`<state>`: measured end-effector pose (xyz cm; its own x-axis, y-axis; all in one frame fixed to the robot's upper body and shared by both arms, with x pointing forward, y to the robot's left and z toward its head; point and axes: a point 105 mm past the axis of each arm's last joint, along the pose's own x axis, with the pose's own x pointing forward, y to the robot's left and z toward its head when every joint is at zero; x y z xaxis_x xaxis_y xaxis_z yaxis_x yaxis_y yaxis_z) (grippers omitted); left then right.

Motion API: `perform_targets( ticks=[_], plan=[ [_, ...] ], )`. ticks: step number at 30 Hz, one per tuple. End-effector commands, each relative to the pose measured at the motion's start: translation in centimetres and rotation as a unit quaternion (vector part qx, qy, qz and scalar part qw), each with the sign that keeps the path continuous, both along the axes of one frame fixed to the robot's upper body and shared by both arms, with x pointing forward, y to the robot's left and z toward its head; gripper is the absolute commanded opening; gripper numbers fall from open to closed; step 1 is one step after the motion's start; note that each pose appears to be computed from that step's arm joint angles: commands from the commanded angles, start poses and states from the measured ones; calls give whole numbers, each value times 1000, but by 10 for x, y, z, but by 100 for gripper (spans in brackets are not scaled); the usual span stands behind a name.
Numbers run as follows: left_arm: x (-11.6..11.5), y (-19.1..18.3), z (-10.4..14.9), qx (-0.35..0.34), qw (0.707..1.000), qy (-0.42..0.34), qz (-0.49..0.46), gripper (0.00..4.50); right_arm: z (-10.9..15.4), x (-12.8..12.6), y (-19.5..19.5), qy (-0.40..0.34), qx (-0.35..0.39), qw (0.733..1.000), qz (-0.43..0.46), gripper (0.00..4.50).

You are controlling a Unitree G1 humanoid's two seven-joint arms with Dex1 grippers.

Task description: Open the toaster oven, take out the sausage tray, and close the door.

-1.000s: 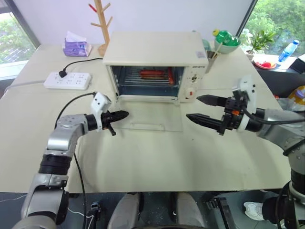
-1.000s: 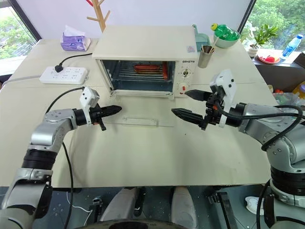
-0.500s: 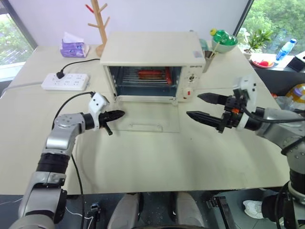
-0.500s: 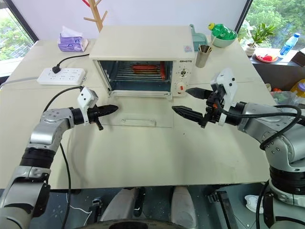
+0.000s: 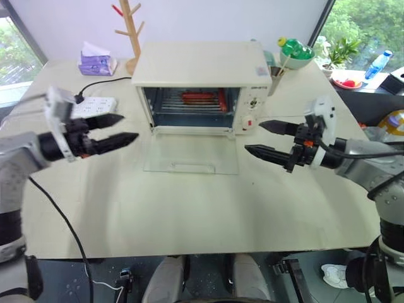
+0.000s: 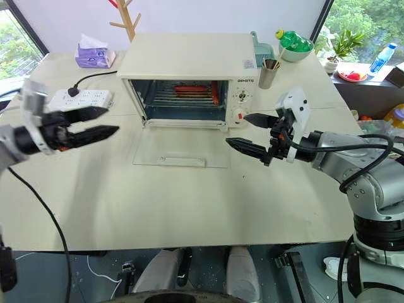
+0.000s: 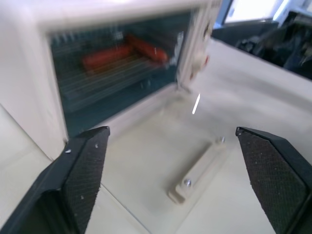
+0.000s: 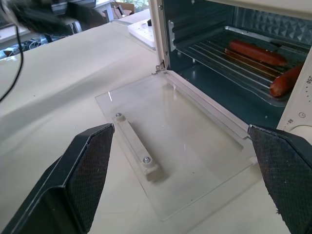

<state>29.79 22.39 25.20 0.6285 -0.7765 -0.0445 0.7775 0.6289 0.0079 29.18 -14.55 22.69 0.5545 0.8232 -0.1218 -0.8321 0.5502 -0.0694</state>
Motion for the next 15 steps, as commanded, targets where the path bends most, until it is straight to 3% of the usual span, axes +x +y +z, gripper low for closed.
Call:
perform_targets(
  ticks=[1, 6, 15],
  plan=[
    [-5, 3, 16, 2, 1000, -27, 14, 443, 12, 0, 2, -27, 3, 1000, 4, 450],
    [-9, -1, 8, 11, 999, -23, 20, 443, 14, 5, 8, -42, -3, 999, -1, 450],
    [-11, -8, 0, 11, 999, -21, 23, 443, 0, 50, 48, -156, -128, 978, -48, 450]
  ],
)
